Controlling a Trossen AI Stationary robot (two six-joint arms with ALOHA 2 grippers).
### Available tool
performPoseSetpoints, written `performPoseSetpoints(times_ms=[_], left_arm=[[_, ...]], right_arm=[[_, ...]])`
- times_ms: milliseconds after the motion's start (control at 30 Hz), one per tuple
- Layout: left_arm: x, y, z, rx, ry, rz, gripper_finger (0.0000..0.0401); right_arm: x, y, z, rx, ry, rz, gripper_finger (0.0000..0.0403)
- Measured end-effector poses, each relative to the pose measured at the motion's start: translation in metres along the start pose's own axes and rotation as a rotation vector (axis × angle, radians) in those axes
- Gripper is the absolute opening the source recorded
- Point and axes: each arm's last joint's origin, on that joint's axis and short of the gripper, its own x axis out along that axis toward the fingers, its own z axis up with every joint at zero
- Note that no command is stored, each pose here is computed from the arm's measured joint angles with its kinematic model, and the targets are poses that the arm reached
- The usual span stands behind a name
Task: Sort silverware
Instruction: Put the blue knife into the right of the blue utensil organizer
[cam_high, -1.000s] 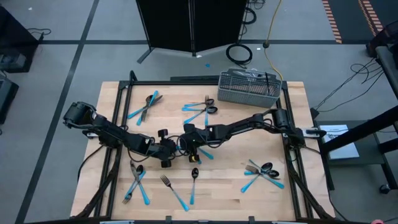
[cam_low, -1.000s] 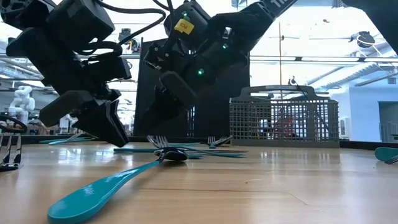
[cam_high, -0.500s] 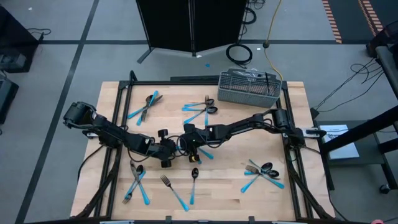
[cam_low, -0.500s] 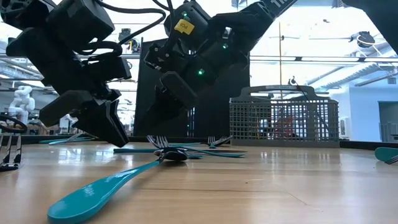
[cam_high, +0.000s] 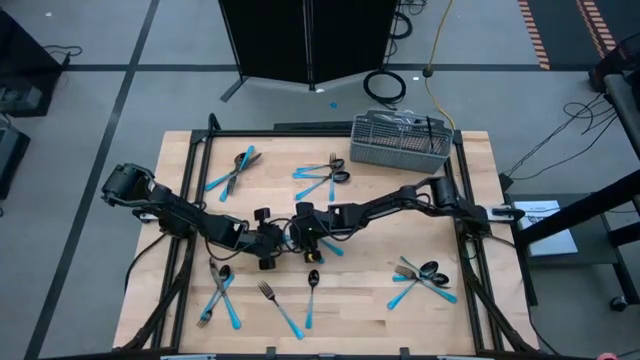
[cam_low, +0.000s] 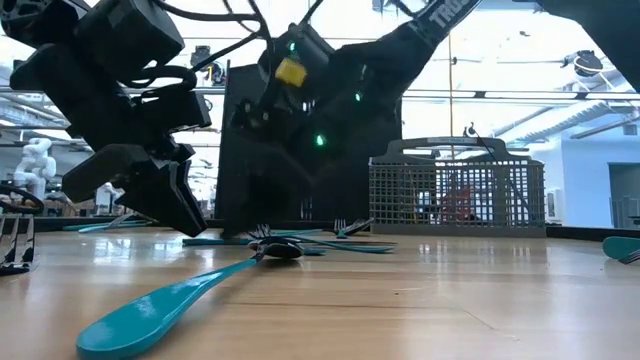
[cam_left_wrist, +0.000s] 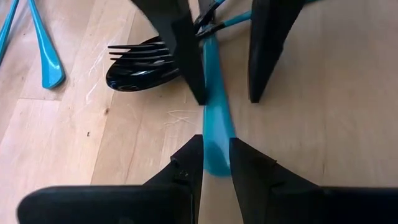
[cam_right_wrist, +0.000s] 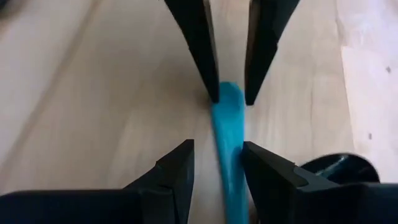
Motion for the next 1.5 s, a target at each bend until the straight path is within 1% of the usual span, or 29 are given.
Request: performPoseSetpoints(times_ms=[100,167,533,767,933,1033,1167,1300,1400,1500], left_arm=[[-0.003,0.000,0.003,-0.015,-0.022,-0.011,0.0075],[-0.005,0.000,0.007,-0.058,-0.055,-0.021,0.0075],[-0.002,0.005,0.004,-0.191,0.006,-0.086,0.0075],[0.006,0.008,0.002,-0.221,0.031,-0.081,0.0077],[0.013,0.006,0.003,-0.237,0.021,-0.077,0.0098],[0.013,0.006,0.003,-0.212,0.014,-0.079,0.0106],[0.005,0.006,0.006,-0.176,-0.011,-0.100,0.0107],[-0.012,0.009,0.015,-0.154,-0.098,-0.101,0.0107],[-0.025,0.013,0.022,-0.148,-0.169,-0.082,0.0107],[-0.037,0.017,0.028,-0.145,-0.225,-0.087,0.0107]], right_arm=[[0.002,0.000,-0.001,0.006,-0.001,0.001,0.0132],[0.002,0.000,-0.001,0.006,-0.001,0.003,0.0132],[0.003,0.000,-0.002,0.012,-0.001,0.003,0.0132],[0.003,0.000,-0.002,0.027,-0.001,0.002,0.0132],[0.003,0.000,-0.002,0.051,0.004,0.003,0.0129],[0.003,0.001,-0.004,0.083,0.023,0.004,0.0112],[0.002,0.001,-0.007,0.122,0.067,0.005,0.0064],[0.001,0.001,-0.009,0.135,0.096,0.007,0.0020],[0.001,0.004,-0.009,0.129,0.098,0.008,0.0008],[0.001,0.006,-0.008,0.124,0.087,0.010,0.0013]])
